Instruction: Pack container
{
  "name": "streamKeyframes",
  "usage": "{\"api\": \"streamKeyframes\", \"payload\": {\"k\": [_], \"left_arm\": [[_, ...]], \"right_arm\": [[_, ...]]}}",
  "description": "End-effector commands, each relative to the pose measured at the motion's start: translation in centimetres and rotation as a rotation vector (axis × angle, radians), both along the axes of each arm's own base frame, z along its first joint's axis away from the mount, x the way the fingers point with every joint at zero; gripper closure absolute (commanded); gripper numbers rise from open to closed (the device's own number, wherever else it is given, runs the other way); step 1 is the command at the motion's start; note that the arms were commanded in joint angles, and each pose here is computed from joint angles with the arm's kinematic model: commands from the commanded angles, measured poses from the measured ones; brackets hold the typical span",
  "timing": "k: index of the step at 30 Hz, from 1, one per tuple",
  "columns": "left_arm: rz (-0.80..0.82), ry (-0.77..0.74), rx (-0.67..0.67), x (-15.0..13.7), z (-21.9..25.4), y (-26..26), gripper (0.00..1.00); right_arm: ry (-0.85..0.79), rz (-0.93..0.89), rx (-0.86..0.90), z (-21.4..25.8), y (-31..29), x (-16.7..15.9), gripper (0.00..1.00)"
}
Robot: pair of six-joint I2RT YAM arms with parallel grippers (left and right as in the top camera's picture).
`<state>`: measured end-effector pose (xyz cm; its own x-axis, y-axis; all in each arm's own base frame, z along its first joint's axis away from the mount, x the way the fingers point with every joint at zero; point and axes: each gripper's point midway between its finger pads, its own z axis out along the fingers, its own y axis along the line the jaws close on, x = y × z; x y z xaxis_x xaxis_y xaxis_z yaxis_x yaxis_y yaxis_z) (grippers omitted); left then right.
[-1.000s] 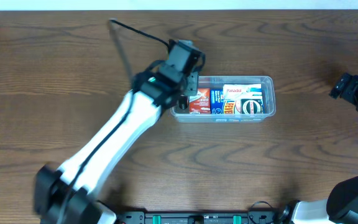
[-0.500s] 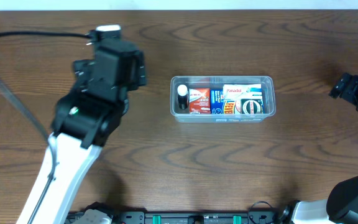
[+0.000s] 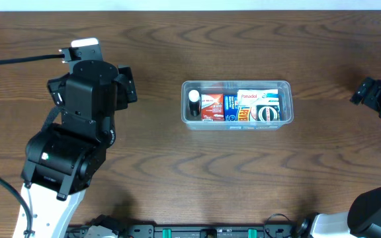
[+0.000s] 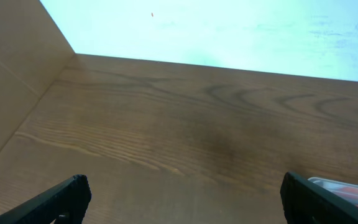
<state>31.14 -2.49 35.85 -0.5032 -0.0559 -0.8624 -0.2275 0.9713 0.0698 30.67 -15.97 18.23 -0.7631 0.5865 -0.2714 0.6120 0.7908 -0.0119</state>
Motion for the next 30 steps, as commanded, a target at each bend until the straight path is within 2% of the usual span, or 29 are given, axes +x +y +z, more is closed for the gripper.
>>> {"api": "streamKeyframes", "payload": {"k": [1,20,24,30], "left_arm": [[0.016,-0.007,0.019,0.0,0.5,0.5,0.02],[0.016,-0.003,0.021,0.0,0.4,0.5,0.02],[0.016,-0.003,0.021,0.0,0.4,0.5,0.02],[0.016,-0.003,0.021,0.0,0.4,0.5,0.02]], "right_arm": [[-0.012,-0.019,-0.013,0.5,-0.4,0.0,0.01],[-0.02,-0.018,-0.017,0.8,-0.3,0.0,0.01],[-0.086,0.015,-0.046,3.1,0.9,-0.1,0.01],[-0.272,0.192,-0.102,9.1,7.2,-0.3,0.01]]}}
